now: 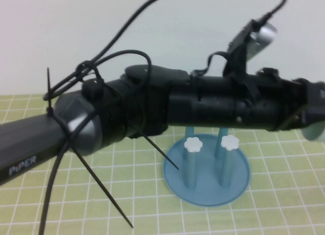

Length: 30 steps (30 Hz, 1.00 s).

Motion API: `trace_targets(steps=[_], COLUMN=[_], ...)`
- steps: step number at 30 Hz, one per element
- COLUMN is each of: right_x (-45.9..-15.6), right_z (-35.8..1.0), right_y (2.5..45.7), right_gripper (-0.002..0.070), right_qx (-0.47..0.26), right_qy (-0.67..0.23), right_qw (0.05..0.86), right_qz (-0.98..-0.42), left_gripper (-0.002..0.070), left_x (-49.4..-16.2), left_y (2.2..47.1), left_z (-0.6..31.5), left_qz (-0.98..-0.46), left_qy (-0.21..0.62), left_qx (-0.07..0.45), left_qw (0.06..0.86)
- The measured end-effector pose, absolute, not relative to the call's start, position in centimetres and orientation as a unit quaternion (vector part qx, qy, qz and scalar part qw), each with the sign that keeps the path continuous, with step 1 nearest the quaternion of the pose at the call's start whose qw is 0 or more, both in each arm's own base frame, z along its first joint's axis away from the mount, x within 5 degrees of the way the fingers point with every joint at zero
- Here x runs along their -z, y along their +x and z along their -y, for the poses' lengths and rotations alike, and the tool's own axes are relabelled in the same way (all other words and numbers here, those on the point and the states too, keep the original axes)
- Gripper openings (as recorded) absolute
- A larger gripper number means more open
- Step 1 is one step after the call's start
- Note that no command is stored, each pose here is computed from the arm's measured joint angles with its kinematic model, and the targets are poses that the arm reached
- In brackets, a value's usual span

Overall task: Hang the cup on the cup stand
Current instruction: Adjust the cup with two arms

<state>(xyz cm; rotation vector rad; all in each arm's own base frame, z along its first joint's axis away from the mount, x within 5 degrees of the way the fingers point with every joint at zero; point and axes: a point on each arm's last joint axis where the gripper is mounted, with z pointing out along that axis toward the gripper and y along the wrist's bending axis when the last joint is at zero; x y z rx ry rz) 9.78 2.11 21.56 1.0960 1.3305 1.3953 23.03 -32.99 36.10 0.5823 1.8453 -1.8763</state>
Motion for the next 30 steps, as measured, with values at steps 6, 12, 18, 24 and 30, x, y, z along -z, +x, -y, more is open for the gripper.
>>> trace_targets(steps=[6,12,18,24,30], right_x=[-22.6,-22.6,-23.0,-23.4,-24.1], right_z=[-1.9,-1.7,-1.8,-1.8,-1.7], right_y=[9.7,9.7,9.6,9.5,9.3], right_gripper=[0.0625,0.0632,0.0654,0.0689,0.0693], right_qx=[-0.602,-0.604,-0.614,-0.637,-0.661], right_qy=[0.428,0.436,0.426,0.424,0.405], right_qw=[0.466,0.466,0.471,0.464,0.475], right_qz=[-0.487,-0.478,-0.469,-0.448,-0.417], left_gripper=[0.0,0.0,0.0,0.0,0.0], left_x=[-36.0,-36.0,-36.2,-38.5,-38.8], left_y=[21.6,21.4,20.2,18.5,17.2], left_z=[34.1,34.3,35.1,36.4,37.2], left_qz=[-0.671,-0.674,-0.671,-0.642,-0.632], left_qy=[0.209,0.207,0.215,0.249,0.271], left_qx=[0.683,0.681,0.681,0.69,0.687], left_qw=[0.199,0.199,0.197,0.222,0.235])
